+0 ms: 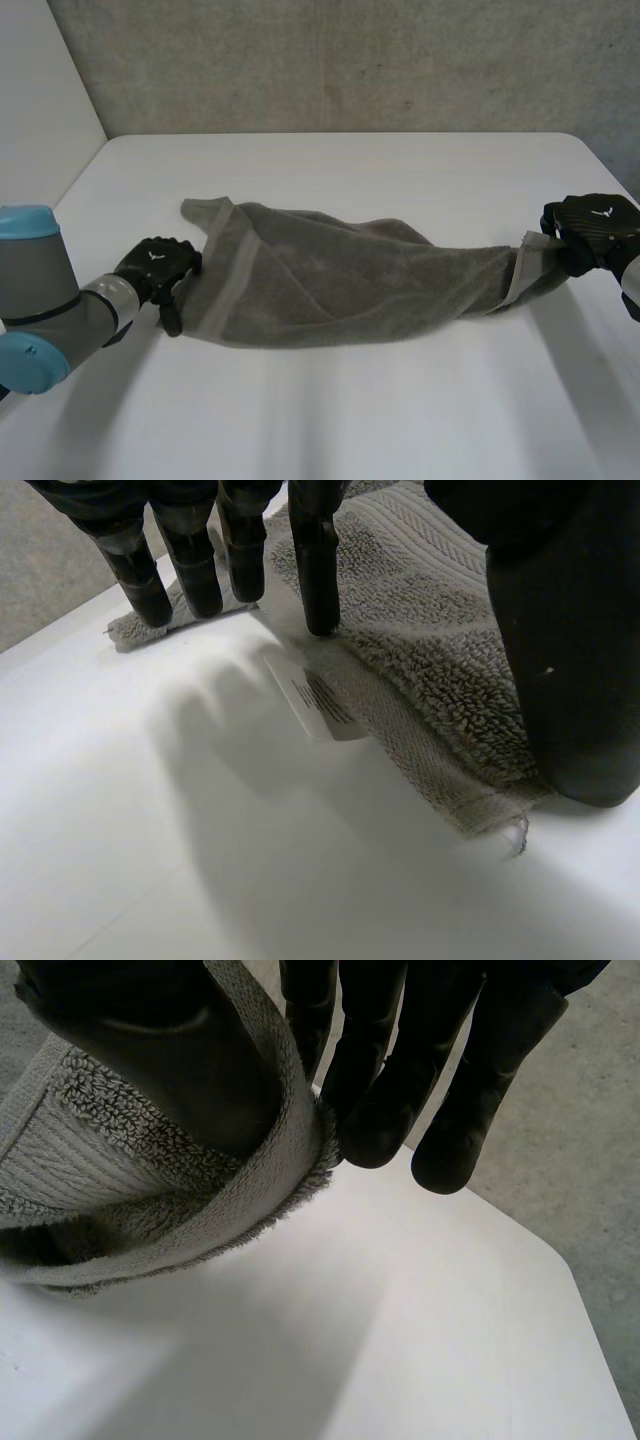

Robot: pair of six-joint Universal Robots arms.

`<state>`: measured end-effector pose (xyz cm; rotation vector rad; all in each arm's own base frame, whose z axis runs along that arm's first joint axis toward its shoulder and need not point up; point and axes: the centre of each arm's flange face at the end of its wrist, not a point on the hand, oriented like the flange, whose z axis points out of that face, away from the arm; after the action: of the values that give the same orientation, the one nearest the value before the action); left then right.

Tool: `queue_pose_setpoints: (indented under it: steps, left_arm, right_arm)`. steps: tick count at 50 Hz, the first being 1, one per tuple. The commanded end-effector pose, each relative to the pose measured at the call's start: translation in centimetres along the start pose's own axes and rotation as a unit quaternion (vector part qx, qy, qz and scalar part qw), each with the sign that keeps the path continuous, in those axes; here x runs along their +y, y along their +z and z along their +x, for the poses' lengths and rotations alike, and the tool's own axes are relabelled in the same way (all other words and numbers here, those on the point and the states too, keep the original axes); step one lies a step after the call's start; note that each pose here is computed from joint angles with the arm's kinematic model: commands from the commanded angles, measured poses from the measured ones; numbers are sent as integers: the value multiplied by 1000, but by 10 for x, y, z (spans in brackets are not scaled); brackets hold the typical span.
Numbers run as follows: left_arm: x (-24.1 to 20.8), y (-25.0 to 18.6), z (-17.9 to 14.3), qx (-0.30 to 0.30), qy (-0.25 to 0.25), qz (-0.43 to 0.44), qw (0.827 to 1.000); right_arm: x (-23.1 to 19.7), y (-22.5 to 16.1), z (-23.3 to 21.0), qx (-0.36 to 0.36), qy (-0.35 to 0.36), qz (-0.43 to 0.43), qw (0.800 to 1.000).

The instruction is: Fold the towel.

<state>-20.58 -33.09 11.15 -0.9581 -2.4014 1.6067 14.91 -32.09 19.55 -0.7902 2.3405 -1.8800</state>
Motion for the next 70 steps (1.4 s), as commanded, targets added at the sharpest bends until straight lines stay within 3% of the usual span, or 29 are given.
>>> queue_pose_setpoints:
  steps: [1,40,54,59,67,70]
  left_arm:
    - [-2,3,-1,-2,1,2,1000]
    - [-9,2,3,2,0,11,1000]
    - [-22,-17,7,12,-14,10,1000]
    - [-46,-36,-2,-3,-30,37,999]
    - [-125,-101,-20,-4,-75,138,988]
    - [-151,-128,-28,2,-90,174,981]
  right_arm:
    - [1,0,0,0,0,-1,1000]
    - [2,1,0,-2,0,-3,1000]
    - [-5,-1,1,-3,0,3,1000]
    - [-39,-15,8,-3,-12,24,1000]
    - [-111,-59,10,-87,-13,5,996]
    - [-133,-75,10,-108,-50,3,993]
